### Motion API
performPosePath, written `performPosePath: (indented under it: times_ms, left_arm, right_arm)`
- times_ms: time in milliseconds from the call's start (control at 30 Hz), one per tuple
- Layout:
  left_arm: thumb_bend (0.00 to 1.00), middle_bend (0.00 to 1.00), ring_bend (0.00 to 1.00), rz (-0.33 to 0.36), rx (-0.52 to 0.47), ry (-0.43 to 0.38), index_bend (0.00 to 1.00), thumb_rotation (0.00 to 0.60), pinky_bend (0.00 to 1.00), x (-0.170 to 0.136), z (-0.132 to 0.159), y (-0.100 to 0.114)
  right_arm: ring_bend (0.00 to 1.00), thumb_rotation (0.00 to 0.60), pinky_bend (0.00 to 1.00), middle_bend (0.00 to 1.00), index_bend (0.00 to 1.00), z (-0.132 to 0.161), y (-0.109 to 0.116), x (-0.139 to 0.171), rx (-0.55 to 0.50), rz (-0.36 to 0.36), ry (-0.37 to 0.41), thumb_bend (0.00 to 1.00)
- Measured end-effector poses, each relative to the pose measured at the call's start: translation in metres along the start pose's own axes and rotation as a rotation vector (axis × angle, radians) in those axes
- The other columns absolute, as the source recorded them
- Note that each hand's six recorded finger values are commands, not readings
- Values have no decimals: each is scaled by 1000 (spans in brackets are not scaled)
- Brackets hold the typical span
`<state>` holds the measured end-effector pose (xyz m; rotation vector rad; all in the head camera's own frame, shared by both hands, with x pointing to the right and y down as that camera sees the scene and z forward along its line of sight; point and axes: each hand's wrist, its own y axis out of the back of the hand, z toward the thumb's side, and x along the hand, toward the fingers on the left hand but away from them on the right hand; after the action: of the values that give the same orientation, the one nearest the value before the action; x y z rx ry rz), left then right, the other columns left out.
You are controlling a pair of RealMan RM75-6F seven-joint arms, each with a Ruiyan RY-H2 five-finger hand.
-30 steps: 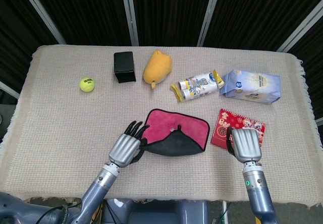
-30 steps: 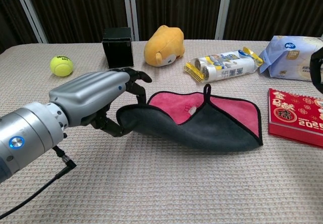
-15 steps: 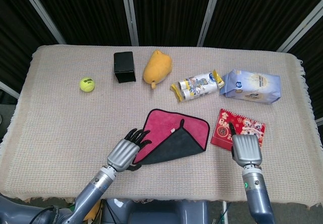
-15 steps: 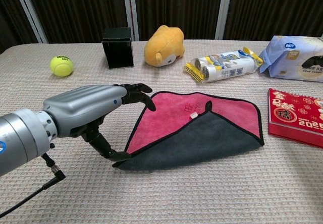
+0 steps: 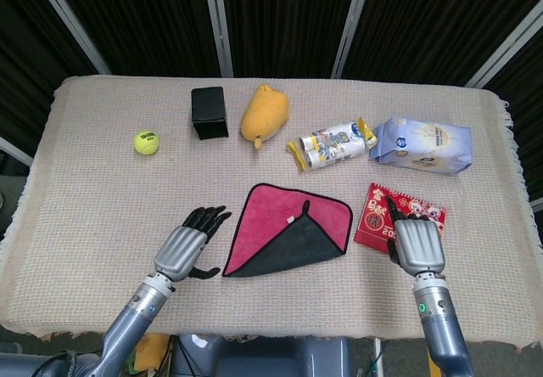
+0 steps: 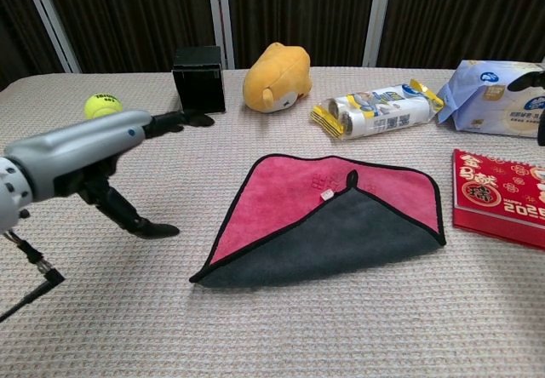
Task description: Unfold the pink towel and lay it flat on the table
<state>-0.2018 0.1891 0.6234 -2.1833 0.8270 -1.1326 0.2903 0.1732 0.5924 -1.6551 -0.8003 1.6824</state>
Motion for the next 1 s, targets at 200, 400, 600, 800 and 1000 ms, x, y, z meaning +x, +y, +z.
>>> performPosePath:
  times_ms: [200, 400, 600, 800, 1000]
  left_arm:
    - [48, 0, 0, 90, -8, 18, 0, 600, 0, -19, -21, 24]
    - [48, 0, 0, 154, -4, 63, 0, 600, 0, -43, -48, 41]
    - [48, 0, 0, 223, 25, 97, 0, 600, 0, -62, -68, 55]
    - [48, 0, 0, 295, 68, 139, 0, 600, 0, -78, -86, 73]
    - [48, 0, 0, 317, 73, 178, 0, 600, 0, -94, -104, 91]
  right_arm:
    - [333, 600, 298, 343, 0, -7, -8, -8, 27, 16, 21, 508]
    - [341, 600, 303, 342, 106, -1, -12, -17, 48, 13, 39, 508]
    - [519, 600, 496, 461, 304, 15, -15, -28, 64, -37, 83, 508]
    - [657, 600, 558, 603, 369, 35, -15, -39, 64, -97, 135, 508]
    - [896, 600, 718, 861, 450, 57, -25, -53, 56, -127, 163, 508]
